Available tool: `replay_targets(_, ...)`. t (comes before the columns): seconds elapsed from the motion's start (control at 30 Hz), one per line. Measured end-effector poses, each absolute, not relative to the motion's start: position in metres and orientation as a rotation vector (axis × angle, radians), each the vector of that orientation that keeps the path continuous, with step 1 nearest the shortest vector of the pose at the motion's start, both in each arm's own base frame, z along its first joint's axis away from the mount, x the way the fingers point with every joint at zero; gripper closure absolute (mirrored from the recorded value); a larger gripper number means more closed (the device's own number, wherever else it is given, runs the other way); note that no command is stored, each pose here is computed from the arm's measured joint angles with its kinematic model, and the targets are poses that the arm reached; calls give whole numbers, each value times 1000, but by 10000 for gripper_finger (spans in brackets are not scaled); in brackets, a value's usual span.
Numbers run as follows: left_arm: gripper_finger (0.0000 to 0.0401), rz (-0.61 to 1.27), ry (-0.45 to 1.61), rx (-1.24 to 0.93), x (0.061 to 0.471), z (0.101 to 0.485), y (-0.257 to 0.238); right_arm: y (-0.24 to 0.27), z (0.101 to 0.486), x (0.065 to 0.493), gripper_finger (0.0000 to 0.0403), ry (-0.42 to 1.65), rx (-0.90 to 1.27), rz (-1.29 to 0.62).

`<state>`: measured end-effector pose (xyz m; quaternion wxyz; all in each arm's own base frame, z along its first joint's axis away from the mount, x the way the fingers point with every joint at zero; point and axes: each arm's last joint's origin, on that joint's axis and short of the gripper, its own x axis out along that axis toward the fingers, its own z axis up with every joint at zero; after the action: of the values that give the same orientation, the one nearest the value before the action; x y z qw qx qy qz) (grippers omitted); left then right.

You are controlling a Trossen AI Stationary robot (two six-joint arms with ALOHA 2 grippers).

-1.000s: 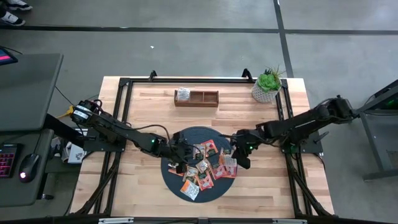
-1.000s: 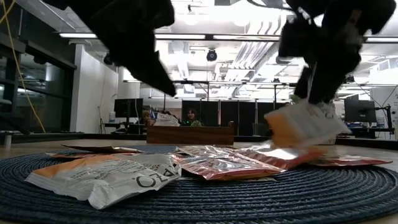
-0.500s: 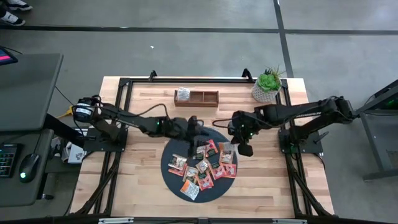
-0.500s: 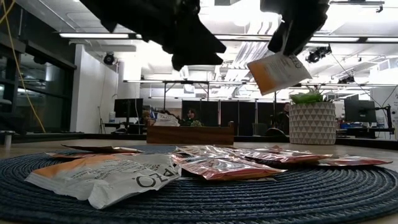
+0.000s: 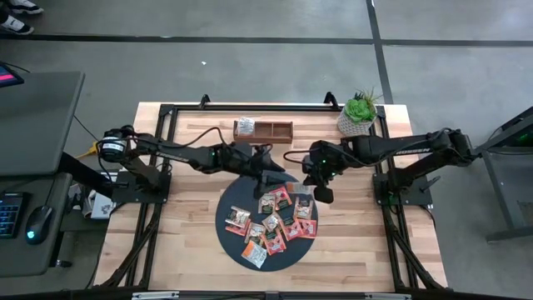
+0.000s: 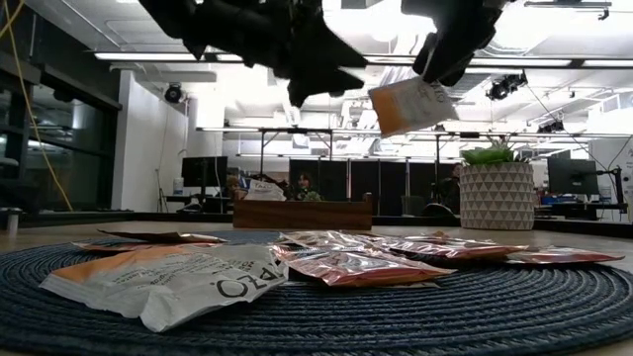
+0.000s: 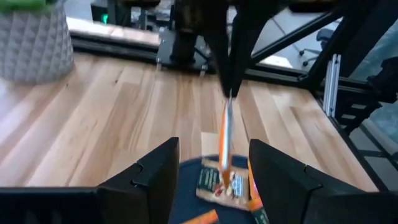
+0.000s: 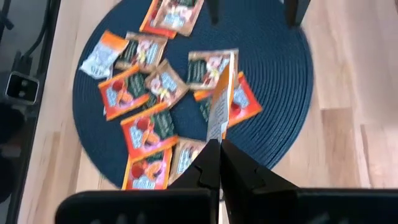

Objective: Pick & Place Tea
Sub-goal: Put the white tea bag into the left section of the wooden organizer

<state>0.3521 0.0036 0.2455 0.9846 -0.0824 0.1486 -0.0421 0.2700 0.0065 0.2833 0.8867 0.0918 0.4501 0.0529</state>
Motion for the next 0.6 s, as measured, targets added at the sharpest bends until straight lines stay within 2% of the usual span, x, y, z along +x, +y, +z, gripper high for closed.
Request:
replay_targets(0.43, 208, -167, 418, -177, 385, 223, 1, 6, 284, 271, 402, 921, 193, 101)
replay_targets(0.6, 209, -182, 381, -167, 392, 234, 1, 6, 284, 271, 403, 921, 192, 100)
